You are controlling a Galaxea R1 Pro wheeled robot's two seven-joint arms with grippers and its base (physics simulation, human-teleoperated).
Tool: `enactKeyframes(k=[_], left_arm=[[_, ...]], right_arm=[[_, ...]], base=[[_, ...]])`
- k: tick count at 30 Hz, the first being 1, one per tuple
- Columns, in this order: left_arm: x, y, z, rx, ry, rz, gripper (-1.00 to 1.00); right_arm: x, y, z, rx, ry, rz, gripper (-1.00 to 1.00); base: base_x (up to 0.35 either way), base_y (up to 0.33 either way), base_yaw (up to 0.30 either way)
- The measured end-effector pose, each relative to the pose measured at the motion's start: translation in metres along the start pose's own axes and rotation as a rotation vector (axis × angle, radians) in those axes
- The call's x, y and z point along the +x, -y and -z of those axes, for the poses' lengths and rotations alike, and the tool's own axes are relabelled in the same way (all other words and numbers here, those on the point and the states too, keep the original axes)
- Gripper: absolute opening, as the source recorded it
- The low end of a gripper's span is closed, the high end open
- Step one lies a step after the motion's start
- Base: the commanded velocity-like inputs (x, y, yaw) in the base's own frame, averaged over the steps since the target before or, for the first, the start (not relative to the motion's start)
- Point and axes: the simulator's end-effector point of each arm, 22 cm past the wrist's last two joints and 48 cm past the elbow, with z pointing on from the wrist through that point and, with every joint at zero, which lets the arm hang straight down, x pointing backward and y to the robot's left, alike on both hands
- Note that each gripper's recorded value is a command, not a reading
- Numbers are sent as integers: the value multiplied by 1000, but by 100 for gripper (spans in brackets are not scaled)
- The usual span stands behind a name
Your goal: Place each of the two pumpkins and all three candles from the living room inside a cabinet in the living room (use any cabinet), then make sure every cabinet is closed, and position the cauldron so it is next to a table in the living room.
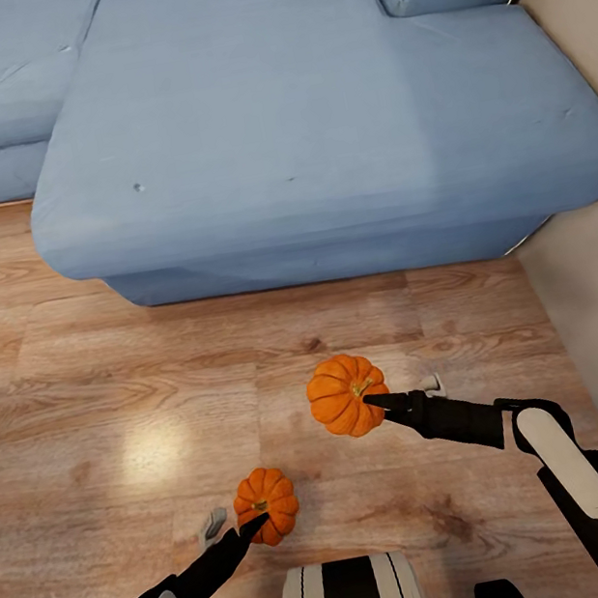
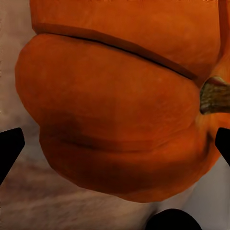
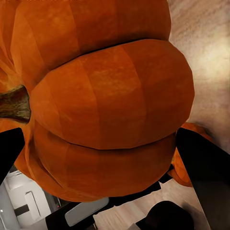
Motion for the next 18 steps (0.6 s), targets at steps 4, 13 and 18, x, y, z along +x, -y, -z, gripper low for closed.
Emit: enactKeyframes(k=[4, 13, 18], left_arm=[[0, 0, 0, 0, 0, 0, 100], [-1, -1, 1, -1, 0, -1, 100], [-1, 0, 0, 1, 1, -1, -100]], right_arm=[[0, 0, 0, -1, 0, 0, -100], [0, 0, 0, -1, 0, 0, -100], [0, 0, 0, -2, 0, 0, -100]], base=[[1, 0, 0], [66, 0, 0], [8, 0, 0]])
